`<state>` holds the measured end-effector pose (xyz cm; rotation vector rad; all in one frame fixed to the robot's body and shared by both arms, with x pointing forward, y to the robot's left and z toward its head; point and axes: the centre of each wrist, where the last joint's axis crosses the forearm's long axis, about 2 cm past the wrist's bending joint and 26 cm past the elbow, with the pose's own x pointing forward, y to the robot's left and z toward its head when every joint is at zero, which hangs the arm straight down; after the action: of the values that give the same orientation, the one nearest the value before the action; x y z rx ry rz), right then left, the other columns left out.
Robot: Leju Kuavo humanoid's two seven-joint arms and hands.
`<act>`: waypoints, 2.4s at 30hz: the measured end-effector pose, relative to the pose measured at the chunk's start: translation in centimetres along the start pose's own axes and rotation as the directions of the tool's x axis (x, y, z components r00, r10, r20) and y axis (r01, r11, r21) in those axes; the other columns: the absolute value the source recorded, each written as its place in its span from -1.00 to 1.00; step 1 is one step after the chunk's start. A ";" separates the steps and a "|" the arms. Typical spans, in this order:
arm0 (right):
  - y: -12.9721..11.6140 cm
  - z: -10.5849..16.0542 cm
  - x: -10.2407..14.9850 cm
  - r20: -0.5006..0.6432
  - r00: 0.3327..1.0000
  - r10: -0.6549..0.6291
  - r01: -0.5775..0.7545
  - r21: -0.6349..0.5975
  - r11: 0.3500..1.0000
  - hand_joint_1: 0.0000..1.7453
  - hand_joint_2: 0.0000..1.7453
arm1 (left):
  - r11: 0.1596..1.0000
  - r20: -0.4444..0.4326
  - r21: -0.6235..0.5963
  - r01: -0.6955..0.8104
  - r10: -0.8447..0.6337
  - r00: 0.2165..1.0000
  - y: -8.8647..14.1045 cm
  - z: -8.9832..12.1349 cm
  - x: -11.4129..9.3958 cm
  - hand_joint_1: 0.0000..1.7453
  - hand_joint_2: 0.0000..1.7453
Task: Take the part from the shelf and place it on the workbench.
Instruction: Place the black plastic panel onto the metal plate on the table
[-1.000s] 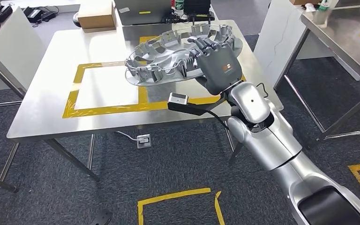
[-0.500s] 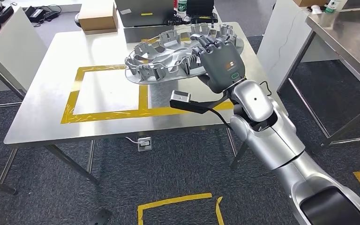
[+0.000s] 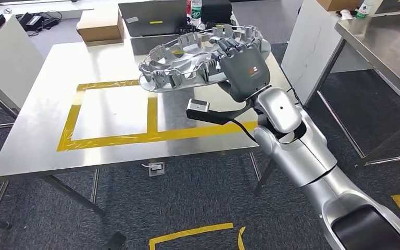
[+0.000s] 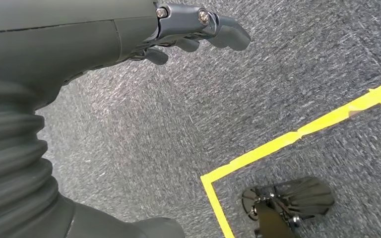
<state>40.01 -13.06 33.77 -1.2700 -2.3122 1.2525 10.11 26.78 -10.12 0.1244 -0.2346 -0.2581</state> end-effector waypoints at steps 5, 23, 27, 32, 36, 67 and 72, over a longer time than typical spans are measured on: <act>0.0 0.0 0.0 -0.001 1.000 0.000 0.000 0.000 1.000 1.00 1.00 | 1.000 0.001 -0.001 0.000 0.000 1.000 -0.1 0.0 0.1 -1.00 1.00; 2.9 -0.3 -1.4 -0.072 0.997 0.008 0.008 0.215 0.977 1.00 1.00 | 0.999 0.026 -0.041 0.008 -0.007 1.000 -0.3 0.0 0.6 -1.00 1.00; 4.1 -1.5 -1.9 -0.098 0.995 0.022 0.012 0.335 0.942 1.00 1.00 | 0.999 0.018 -0.035 0.009 -0.009 1.000 -0.3 0.0 0.6 -1.00 1.00; 5.6 -2.6 -2.0 -0.137 0.990 0.045 0.029 0.493 0.870 1.00 1.00 | 0.999 0.017 -0.034 0.018 -0.017 1.000 -0.3 0.0 0.7 -1.00 1.00; 6.2 -3.2 -1.9 -0.161 0.985 0.065 0.040 0.574 0.818 1.00 1.00 | 0.999 0.017 -0.033 0.025 -0.024 1.000 -0.2 0.0 0.9 -1.00 1.00; 6.3 -5.0 -0.8 -0.186 0.982 0.025 0.109 0.672 0.732 -1.00 -1.00 | 0.998 0.014 -0.053 0.044 -0.043 0.999 -0.1 0.0 1.3 -1.00 -1.00; 6.2 -5.1 -0.9 -0.185 0.983 0.008 0.119 0.663 0.739 -1.00 -1.00 | 0.998 0.008 -0.047 0.039 -0.038 0.999 -0.1 0.0 1.2 -1.00 -1.00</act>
<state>46.90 -9.19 32.29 -0.9774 -1.5107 1.6591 11.25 26.37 -9.84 0.0810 -0.2332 -0.3024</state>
